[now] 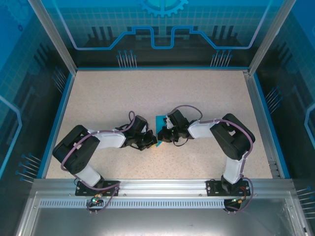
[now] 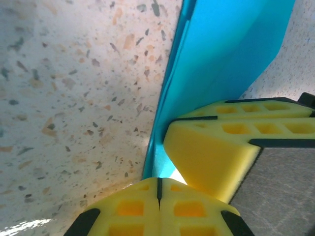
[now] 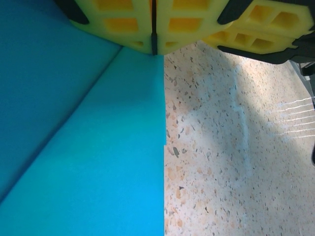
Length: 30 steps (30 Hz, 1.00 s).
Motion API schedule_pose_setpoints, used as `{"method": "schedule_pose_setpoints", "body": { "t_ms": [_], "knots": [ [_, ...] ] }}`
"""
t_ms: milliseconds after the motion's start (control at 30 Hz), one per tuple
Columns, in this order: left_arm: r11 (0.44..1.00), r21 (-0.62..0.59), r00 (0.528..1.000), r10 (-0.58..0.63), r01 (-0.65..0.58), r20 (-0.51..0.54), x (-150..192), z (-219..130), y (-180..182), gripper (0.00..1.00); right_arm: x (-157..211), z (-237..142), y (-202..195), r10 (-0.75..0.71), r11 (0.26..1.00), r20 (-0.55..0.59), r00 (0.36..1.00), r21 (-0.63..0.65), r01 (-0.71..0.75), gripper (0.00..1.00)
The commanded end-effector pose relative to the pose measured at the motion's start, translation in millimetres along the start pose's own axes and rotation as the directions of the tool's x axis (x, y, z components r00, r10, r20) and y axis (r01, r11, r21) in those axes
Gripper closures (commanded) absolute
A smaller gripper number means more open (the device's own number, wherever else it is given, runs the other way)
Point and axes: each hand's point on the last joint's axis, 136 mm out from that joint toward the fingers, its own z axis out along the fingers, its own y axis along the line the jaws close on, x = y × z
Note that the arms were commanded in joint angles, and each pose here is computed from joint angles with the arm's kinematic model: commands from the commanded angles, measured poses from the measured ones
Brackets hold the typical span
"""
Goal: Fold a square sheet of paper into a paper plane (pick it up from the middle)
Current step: Fourth fold the wing at the center of the table.
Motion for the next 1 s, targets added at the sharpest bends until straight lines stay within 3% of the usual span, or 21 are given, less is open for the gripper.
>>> {"method": "schedule_pose_setpoints", "body": {
  "t_ms": [0,533,800,967],
  "knots": [
    [0.995,-0.098,0.999,-0.036,0.032,-0.039,13,7,32,1.00,-4,5,-7,0.029,0.999,-0.016,0.999,0.022,-0.029,0.92],
    [0.954,-0.294,0.996,-0.069,0.048,-0.059,26,0,78,1.00,-41,0,-31,-0.094,0.993,0.037,0.995,0.073,0.091,0.90],
    [0.953,-0.301,0.996,-0.062,0.038,-0.069,26,0,78,1.00,-74,-12,-32,-0.131,0.991,0.110,0.985,0.049,0.127,0.89],
    [0.958,-0.286,0.997,-0.038,0.017,-0.068,23,-1,70,1.00,-77,-11,-29,-0.143,0.989,0.092,0.985,0.049,0.139,0.89]
  ]
}}
